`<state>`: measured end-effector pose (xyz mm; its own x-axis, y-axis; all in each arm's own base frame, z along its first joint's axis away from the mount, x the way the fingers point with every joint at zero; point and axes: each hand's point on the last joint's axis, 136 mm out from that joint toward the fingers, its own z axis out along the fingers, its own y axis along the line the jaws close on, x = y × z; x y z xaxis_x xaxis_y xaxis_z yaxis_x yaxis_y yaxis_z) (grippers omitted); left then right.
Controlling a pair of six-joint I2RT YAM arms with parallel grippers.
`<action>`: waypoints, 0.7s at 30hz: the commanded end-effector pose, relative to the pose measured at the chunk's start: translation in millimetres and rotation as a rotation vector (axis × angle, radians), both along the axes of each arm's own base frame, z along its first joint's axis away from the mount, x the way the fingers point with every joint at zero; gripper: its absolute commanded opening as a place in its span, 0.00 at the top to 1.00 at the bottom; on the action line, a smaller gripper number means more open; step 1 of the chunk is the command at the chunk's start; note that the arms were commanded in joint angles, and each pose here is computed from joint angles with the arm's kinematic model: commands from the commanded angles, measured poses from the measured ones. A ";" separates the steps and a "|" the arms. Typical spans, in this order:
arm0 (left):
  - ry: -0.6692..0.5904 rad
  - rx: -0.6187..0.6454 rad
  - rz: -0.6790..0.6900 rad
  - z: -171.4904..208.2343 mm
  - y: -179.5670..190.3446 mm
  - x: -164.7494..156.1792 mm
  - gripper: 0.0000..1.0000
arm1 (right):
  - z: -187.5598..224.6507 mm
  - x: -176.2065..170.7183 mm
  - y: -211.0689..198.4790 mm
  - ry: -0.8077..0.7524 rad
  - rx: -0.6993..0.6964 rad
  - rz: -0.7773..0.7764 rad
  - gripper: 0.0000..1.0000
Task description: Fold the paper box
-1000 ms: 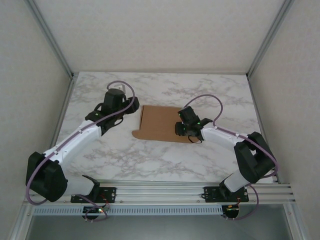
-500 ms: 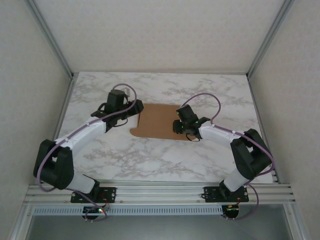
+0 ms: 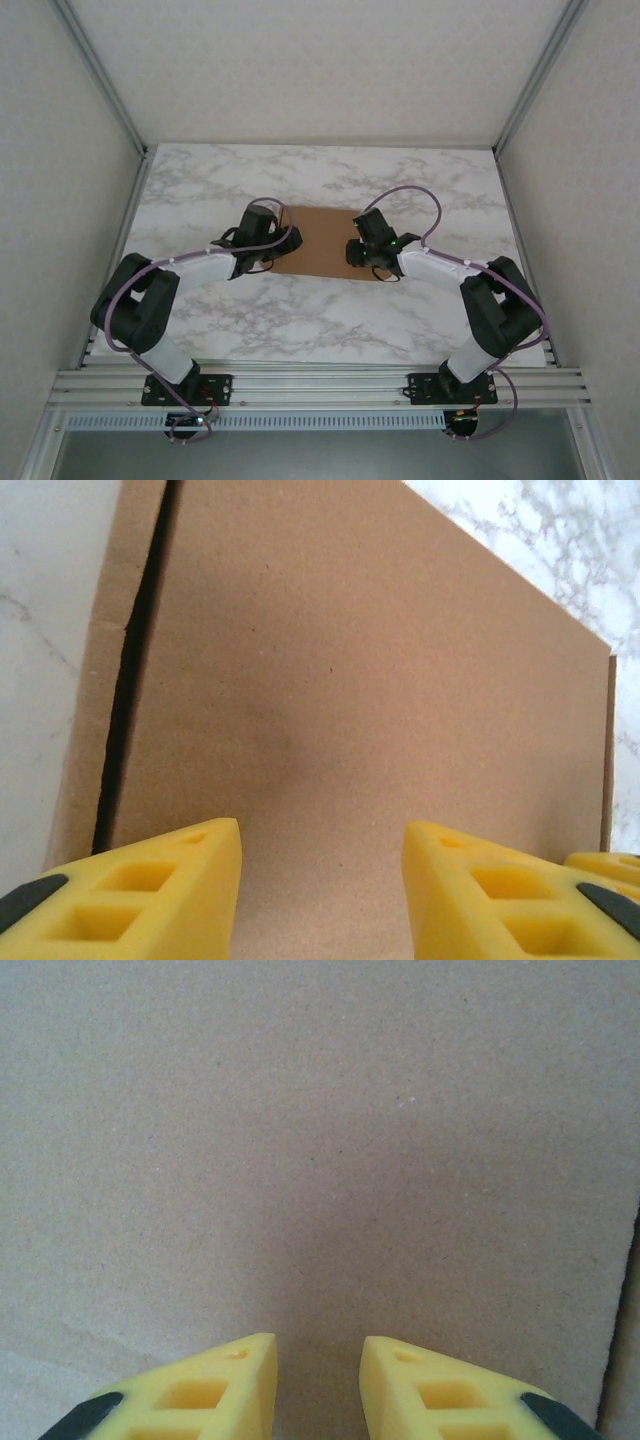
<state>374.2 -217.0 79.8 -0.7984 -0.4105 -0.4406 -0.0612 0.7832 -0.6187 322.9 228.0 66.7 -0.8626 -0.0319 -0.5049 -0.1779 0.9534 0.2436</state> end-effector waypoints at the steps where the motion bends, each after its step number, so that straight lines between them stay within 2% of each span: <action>1: 0.146 0.038 0.034 -52.9 11.0 -21.4 0.54 | -31.4 -42.3 -14.7 0.188 -0.059 0.044 0.70; 3: 0.133 0.030 0.030 -46.1 9.5 -20.1 0.55 | -17.4 -38.9 -13.4 0.155 -0.044 0.051 0.69; 7: 0.028 0.040 0.028 1.7 9.4 -4.9 0.53 | 19.9 -32.5 -12.5 0.070 -0.001 0.064 0.65; 11: -0.091 0.087 0.051 56.4 18.2 12.7 0.46 | 47.0 -25.7 -20.0 0.005 0.027 0.066 0.57; 13: -0.127 0.134 0.096 70.3 30.8 21.6 0.41 | 50.3 -20.7 -29.2 -0.003 0.016 0.047 0.54; 16: -0.119 0.177 0.144 68.7 46.4 31.5 0.33 | 46.1 -13.4 -49.2 0.005 -0.019 -0.015 0.50; 21: -0.072 0.257 0.197 42.1 67.4 41.7 0.23 | 35.6 1.5 -92.9 0.017 -0.136 -0.180 0.28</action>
